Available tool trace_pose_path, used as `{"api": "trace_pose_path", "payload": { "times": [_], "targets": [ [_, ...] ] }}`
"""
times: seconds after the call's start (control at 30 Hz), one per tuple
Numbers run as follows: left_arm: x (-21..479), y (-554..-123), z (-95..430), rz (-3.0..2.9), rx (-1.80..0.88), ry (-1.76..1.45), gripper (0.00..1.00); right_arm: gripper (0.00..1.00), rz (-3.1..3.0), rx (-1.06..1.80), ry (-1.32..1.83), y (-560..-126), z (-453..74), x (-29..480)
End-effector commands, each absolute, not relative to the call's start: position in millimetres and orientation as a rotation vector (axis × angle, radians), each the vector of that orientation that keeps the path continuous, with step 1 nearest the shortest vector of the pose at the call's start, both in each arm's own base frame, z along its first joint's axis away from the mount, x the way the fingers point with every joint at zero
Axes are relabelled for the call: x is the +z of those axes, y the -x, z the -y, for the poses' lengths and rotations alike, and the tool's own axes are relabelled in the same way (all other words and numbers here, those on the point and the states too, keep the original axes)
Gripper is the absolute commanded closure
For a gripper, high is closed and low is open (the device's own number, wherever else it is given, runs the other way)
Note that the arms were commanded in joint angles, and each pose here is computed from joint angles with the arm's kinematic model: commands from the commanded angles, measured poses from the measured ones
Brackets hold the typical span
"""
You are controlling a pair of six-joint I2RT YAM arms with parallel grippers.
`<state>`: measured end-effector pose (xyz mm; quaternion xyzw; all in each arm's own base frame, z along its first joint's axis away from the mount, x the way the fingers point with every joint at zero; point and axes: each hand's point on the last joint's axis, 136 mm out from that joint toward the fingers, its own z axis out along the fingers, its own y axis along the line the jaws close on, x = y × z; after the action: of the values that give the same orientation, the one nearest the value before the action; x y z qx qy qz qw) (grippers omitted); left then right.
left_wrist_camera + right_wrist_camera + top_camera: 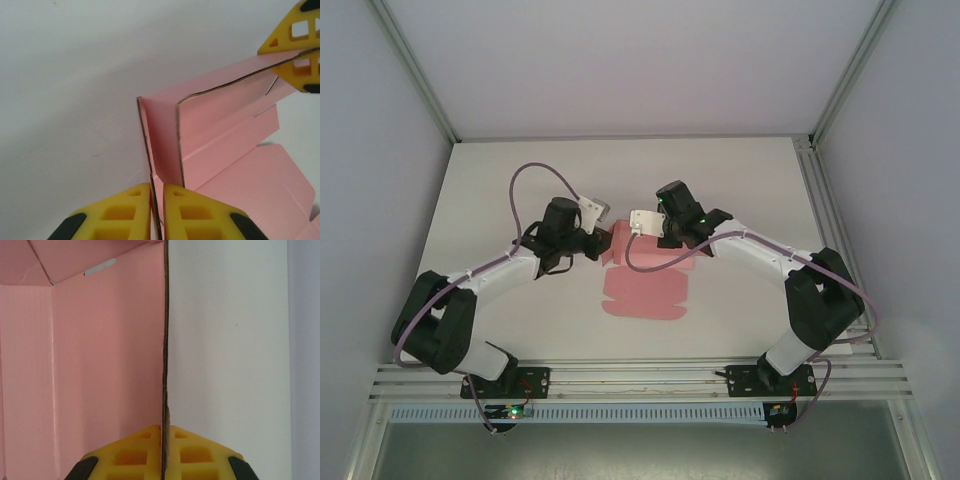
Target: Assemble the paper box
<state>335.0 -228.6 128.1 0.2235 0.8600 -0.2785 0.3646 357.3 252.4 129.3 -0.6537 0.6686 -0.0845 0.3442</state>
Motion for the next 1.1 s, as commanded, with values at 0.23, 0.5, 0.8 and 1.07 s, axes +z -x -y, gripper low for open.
{"api": "trace_pose_path", "payload": {
  "times": [0.23,0.5,0.8,1.07],
  "targets": [
    [142,-346,256,-2.270,-0.419,-0.289,1.00,1.00,-1.721,-0.354,1.441,-364,-270,151],
    [122,-351,228,-2.332,0.047,-0.113,1.00,1.00,-1.752,-0.373,1.313,-359,-265,155],
    [128,-348,228,-2.316,-0.028,0.009,0.95,1.00,-1.750,-0.329,1.301,-355,-257,154],
    [153,-331,219,-2.297,-0.203,-0.078,0.63,1.00,-1.689,-0.250,1.556,-335,-248,128]
  ]
}}
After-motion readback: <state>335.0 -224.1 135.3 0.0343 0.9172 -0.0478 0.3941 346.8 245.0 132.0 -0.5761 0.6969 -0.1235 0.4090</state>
